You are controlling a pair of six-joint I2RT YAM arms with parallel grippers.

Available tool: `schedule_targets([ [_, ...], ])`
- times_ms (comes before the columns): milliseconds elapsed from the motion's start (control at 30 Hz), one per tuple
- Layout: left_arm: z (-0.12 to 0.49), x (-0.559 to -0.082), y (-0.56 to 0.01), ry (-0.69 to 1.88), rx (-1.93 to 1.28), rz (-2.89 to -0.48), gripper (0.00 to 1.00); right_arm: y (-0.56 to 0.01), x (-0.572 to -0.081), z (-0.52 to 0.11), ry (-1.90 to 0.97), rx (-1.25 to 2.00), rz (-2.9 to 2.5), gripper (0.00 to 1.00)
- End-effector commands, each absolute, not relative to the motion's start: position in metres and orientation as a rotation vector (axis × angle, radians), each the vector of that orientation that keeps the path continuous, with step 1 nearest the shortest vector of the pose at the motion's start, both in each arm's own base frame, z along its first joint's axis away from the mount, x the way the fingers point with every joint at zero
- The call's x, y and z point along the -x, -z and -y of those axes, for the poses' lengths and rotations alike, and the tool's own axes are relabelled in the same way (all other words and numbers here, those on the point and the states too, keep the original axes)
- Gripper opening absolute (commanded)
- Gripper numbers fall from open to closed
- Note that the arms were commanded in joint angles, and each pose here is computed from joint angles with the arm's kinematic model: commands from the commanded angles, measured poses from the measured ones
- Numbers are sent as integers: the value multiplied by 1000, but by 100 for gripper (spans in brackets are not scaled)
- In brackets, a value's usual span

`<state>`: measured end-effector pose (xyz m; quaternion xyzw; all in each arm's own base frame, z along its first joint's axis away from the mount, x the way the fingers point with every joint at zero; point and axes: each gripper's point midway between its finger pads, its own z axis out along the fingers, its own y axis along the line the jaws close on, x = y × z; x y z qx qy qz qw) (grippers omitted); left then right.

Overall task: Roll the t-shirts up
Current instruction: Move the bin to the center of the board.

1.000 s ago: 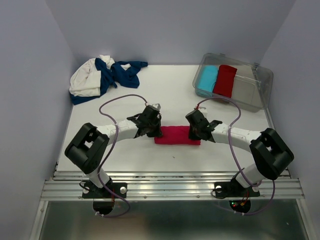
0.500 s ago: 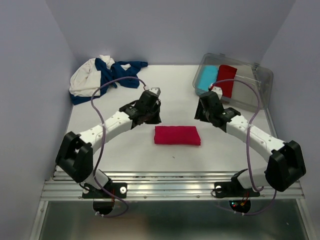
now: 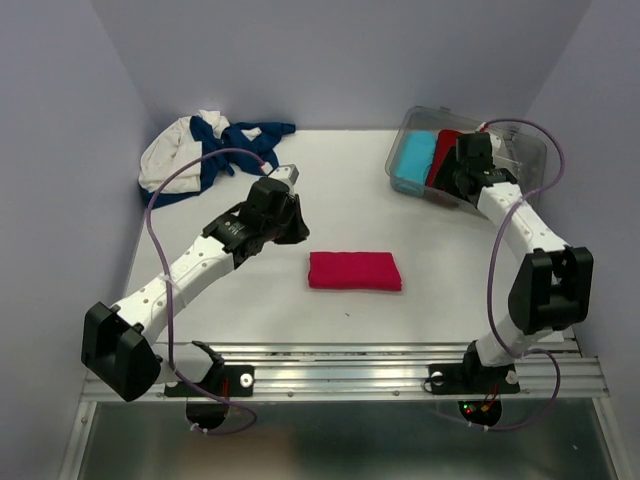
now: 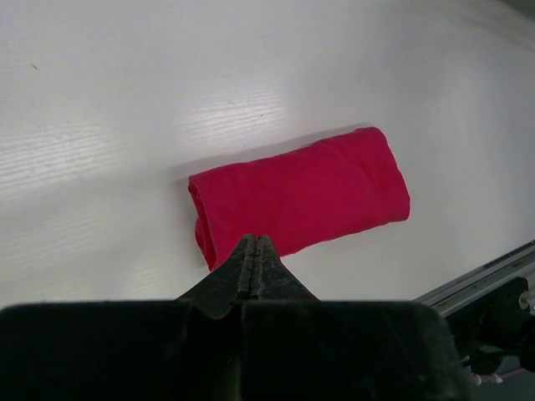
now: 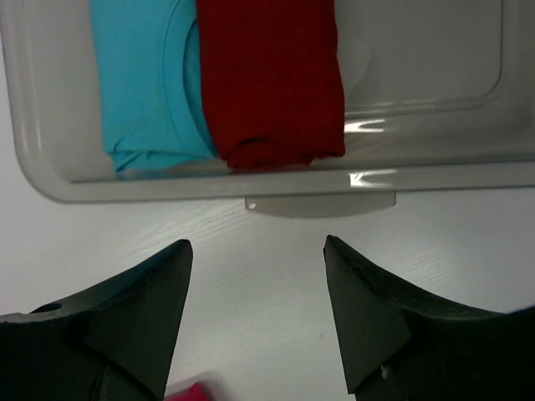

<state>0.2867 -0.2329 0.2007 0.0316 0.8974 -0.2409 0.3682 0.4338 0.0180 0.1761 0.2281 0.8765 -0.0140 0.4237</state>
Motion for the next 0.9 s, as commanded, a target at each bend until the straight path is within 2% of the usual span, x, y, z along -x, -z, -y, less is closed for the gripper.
schedule_targets([
  [0, 240, -281, -190, 679, -95, -2329, 0, -187, -468, 24, 47, -635, -2151, 70],
  [167, 244, -277, -182, 704, -103, -2341, 0, -175, -492, 68, 43, -741, -2146, 72],
  [300, 246, -275, -177, 723, -110, -2350, 0, -150, -494, 80, 63, -777, -2187, 74],
  [533, 246, -273, -172, 723, -128, -2358, 0, -107, -466, 74, 40, -821, -2273, 76],
  [867, 251, -273, -165, 748, -153, -2360, 0, -92, -416, 54, -44, -816, -2319, 77],
])
